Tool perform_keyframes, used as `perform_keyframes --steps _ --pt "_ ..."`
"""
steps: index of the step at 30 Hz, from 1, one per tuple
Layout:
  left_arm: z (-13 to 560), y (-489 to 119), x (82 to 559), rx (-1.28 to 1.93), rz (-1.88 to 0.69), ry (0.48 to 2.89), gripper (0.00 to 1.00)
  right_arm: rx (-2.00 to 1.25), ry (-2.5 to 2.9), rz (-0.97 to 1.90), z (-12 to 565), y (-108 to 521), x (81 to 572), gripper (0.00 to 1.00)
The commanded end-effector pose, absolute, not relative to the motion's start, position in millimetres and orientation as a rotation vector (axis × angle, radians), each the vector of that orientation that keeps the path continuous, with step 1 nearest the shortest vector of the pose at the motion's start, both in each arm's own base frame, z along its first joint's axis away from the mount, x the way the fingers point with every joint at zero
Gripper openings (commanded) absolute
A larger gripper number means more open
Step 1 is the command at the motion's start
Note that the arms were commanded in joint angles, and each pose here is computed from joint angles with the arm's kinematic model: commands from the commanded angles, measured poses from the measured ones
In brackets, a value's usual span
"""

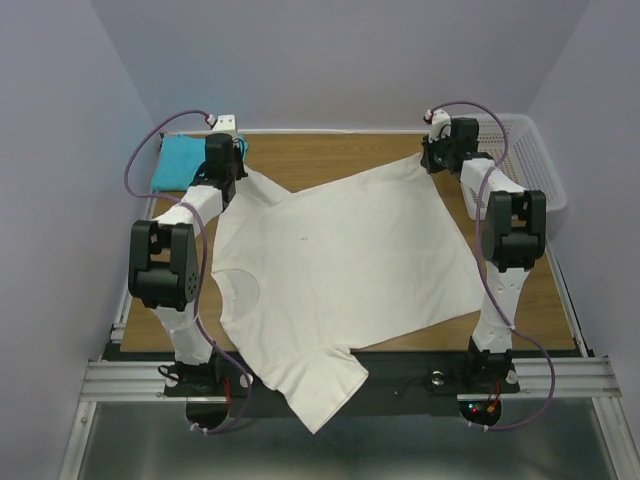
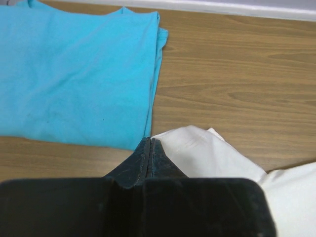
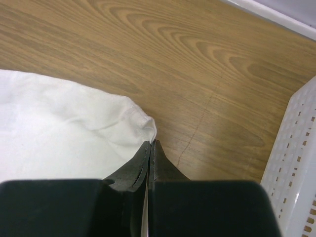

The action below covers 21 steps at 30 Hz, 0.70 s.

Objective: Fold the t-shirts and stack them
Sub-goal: Fold the tshirt

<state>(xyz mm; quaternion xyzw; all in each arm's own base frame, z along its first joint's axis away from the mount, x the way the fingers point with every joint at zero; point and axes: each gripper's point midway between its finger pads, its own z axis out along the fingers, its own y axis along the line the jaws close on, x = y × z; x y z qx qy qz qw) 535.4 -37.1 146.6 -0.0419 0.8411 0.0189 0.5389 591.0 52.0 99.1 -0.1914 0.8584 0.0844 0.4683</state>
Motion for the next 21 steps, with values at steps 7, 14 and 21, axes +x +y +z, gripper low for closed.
perform_keyframes --steps 7,14,21 --pt "235.3 -53.4 507.4 0.201 0.011 1.729 0.0 -0.471 1.952 0.226 164.4 56.9 592.0 0.0" --pt "247.4 -66.6 494.0 0.373 0.005 1.642 0.0 -0.477 1.944 0.242 168.5 59.6 588.8 0.0" --pt "239.5 -64.0 488.0 0.378 0.016 1.672 0.0 -0.436 1.944 0.233 173.3 39.3 588.4 0.01"
